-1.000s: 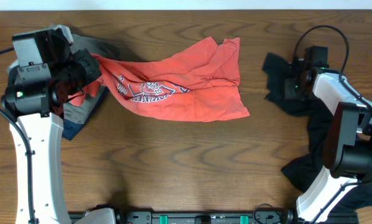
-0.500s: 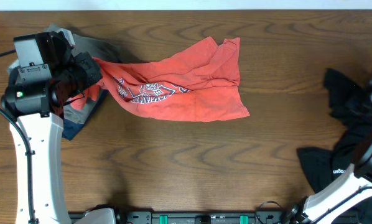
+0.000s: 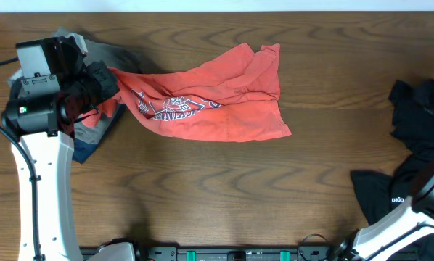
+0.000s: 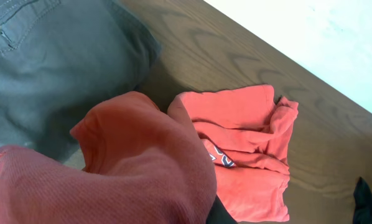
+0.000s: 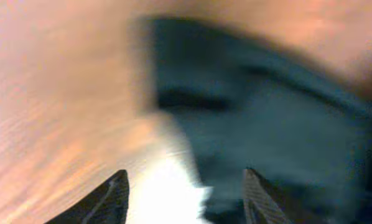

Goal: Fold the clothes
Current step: 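Grasp the red shirt's right side with the right gripper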

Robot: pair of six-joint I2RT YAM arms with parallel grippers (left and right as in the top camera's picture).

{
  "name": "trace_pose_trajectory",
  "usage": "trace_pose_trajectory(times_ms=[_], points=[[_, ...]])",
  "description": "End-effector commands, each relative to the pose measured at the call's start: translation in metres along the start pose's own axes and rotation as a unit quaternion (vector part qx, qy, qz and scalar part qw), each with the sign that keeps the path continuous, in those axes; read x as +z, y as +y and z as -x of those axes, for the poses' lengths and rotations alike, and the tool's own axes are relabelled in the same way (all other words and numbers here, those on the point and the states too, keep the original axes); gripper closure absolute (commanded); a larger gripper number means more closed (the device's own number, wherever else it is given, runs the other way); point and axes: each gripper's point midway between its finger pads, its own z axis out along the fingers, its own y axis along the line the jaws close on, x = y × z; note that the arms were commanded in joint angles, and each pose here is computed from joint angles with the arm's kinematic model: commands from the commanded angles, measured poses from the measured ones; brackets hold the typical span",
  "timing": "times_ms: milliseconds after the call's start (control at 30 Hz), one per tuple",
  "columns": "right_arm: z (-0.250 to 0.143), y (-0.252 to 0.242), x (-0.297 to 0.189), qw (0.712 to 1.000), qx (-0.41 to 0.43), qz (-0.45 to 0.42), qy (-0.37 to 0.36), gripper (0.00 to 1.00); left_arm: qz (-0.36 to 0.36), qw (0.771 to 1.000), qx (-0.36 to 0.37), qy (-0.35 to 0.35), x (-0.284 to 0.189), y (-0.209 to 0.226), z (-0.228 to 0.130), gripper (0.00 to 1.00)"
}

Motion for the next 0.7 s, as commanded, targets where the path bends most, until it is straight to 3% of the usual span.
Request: trace_pose_trajectory(times_ms=[0, 267, 667], points=[[-0.014, 0.095, -0.027, 0.982, -0.139, 0.13, 0.005, 0.43, 0.004, 1.0, 0.004, -0.008, -0.004, 0.002, 0.004, 0.94], [-0.126, 0.179, 0.003, 0.939, -0.287, 0.136, 0.128, 0.41, 0.004, 1.0, 0.004, -0.008, -0.004, 0.002, 0.004, 0.94], [-0.234, 0.23, 0.036, 0.895, -0.394, 0.125, 0.167, 0.4, 0.004, 1.0, 0.004, -0.008, -0.003, 0.002, 0.003, 0.94]])
